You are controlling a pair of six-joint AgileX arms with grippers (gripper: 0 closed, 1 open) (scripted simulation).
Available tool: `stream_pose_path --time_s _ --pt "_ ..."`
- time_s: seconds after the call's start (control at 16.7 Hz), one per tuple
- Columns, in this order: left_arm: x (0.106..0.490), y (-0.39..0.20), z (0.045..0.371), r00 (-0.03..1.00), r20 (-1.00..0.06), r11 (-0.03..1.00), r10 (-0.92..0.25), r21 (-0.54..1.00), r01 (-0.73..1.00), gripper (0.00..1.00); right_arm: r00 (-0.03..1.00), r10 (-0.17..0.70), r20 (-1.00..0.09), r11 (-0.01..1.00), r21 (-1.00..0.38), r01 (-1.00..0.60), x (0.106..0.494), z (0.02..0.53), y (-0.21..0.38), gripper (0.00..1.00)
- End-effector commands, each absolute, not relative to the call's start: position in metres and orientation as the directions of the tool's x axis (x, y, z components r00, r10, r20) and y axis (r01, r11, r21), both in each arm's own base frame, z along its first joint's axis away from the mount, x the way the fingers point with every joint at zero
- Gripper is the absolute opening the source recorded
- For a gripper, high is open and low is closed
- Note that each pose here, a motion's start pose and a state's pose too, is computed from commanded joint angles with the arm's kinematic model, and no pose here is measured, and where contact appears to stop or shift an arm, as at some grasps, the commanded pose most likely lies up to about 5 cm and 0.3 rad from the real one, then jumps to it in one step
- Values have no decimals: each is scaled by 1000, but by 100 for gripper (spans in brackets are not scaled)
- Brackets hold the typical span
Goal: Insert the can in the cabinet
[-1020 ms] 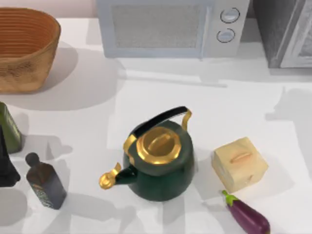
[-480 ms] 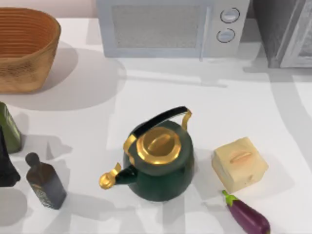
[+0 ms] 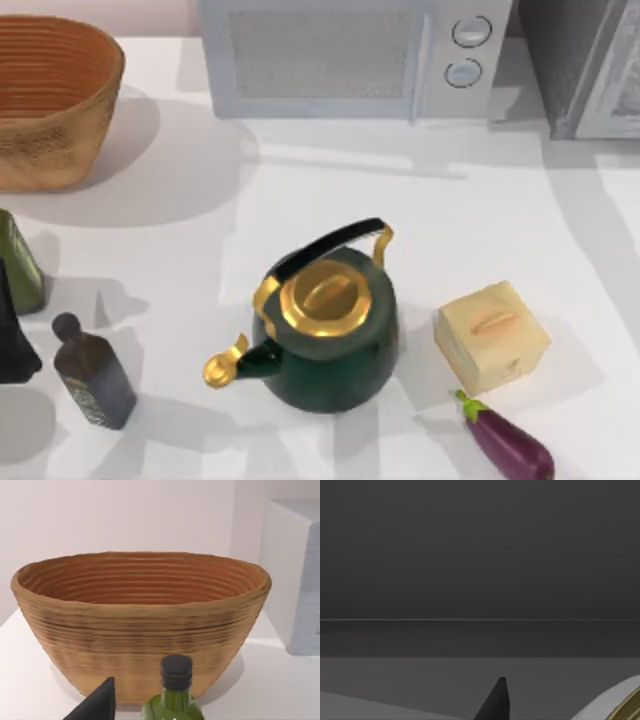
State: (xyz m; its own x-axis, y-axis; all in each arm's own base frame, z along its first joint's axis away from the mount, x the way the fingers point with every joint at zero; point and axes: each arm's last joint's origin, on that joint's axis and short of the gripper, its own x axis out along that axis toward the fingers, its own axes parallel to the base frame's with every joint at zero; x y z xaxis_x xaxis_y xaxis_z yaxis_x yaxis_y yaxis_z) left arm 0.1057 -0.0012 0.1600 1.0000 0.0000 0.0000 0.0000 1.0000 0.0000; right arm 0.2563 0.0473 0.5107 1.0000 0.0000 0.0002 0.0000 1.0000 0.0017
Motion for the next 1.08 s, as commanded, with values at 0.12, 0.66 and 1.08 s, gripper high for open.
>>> stream_pose_path --time_s 0.12,0.66,1.08 --pt "106 -1 160 1000 0 1000 0 0 0 100 1000 -3 0 1000 4 3 256 510 46 0" --pt "106 -1 160 1000 0 1000 0 0 0 100 1000 -2 1 1000 3 2 315 537 49 0" --pt "106 -1 160 1000 0 1000 0 0 0 100 1000 -3 1 1000 3 3 381 539 48 0"
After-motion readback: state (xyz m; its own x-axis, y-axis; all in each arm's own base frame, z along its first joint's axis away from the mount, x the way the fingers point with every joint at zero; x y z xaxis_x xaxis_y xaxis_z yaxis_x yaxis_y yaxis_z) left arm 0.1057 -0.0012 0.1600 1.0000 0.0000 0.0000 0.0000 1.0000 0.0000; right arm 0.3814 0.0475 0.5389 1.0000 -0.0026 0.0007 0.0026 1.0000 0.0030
